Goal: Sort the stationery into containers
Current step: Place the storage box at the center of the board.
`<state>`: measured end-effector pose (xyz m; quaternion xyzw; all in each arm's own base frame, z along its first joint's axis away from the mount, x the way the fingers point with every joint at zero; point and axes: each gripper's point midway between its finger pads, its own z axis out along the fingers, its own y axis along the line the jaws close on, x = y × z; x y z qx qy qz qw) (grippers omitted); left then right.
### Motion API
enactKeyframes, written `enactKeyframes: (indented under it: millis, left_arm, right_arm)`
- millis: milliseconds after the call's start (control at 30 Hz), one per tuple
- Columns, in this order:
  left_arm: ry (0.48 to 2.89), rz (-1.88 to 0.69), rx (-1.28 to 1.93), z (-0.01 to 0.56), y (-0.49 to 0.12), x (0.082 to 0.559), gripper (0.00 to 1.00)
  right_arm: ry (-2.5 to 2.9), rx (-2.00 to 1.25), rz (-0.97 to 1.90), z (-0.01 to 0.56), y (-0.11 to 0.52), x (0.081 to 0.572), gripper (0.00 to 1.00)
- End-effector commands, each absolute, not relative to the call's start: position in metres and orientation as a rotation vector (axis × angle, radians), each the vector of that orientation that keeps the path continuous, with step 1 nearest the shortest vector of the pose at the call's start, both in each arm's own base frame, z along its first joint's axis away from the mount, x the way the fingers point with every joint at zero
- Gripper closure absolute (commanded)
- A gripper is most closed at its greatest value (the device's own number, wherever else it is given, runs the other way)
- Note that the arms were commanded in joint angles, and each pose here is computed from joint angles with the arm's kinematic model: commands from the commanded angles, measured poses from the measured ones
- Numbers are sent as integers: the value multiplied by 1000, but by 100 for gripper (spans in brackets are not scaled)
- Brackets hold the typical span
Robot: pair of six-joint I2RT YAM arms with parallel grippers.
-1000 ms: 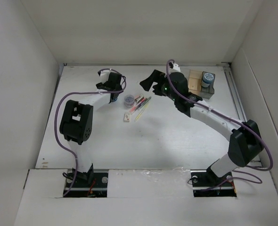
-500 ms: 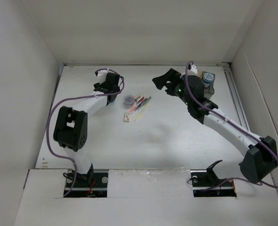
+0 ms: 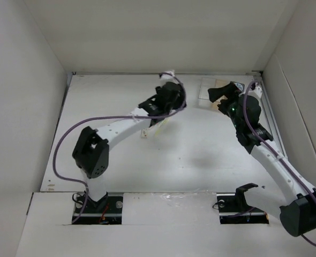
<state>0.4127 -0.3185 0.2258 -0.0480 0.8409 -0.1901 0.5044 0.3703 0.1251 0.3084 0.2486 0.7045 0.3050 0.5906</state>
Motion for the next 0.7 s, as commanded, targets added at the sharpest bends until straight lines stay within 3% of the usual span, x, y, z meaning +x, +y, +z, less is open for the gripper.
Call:
enactKeyframes:
  millis: [0, 200, 333, 467, 533, 567, 667]
  left_arm:
    - [2032, -591, 48, 224, -387, 397, 76]
    - [2058, -701, 178, 203, -455, 379, 77]
    - [2108, -643, 262, 168, -480, 375, 76]
    - [2138, -610, 277, 150, -485, 373, 63]
    - [2163, -596, 276, 137, -479, 368, 52]
    - [2130, -633, 252, 152, -480, 368, 42]
    - [2110, -649, 245, 160, -468, 360, 32]
  right_arm:
    - [1638, 689, 633, 287, 94, 362, 1]
    - [1670, 790, 565, 245, 63, 341, 11]
    - [1699, 839, 542, 218, 53, 334, 11]
    - [1717, 844, 565, 212, 55, 332, 0]
    - [1734, 849, 556, 206, 55, 330, 0]
    - [1734, 849, 556, 206, 55, 330, 0]
    - [1743, 871, 547, 199, 52, 331, 0]
